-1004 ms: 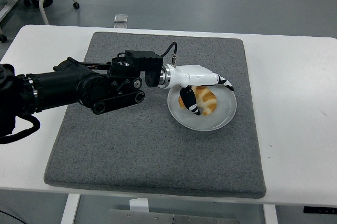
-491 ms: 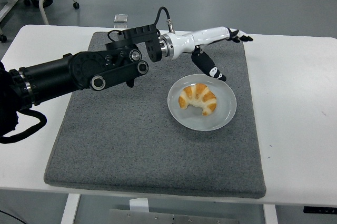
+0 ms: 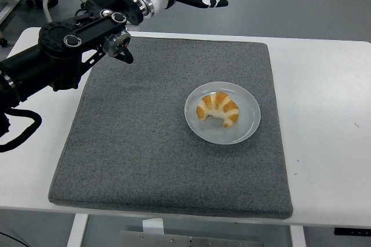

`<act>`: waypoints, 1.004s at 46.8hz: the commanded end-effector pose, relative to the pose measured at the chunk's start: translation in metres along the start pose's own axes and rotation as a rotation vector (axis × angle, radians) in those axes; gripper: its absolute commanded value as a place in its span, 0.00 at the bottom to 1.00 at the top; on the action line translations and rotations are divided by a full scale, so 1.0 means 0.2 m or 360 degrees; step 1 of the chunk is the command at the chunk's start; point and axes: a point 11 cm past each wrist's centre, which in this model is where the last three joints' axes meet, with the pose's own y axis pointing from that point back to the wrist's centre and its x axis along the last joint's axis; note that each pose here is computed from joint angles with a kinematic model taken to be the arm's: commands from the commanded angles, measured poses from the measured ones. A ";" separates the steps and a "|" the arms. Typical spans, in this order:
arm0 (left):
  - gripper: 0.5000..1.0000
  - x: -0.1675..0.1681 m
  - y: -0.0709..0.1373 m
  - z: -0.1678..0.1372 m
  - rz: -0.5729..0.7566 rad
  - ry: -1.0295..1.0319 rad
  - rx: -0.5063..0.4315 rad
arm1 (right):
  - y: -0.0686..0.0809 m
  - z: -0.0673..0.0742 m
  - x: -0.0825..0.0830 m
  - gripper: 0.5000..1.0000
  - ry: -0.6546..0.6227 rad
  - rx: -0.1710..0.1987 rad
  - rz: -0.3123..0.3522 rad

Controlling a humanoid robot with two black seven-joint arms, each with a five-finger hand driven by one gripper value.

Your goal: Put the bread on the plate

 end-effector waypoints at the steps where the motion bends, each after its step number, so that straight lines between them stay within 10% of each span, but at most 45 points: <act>1: 0.98 0.11 0.02 0.00 0.0127 0.0071 0.0010 | 0.00 0.00 0.00 0.86 -0.0001 0.0001 0.0000; 47: 0.98 0.91 0.50 -0.16 0.0926 0.0871 -0.0050 | 0.00 0.00 0.00 0.86 -0.0001 0.0001 0.0000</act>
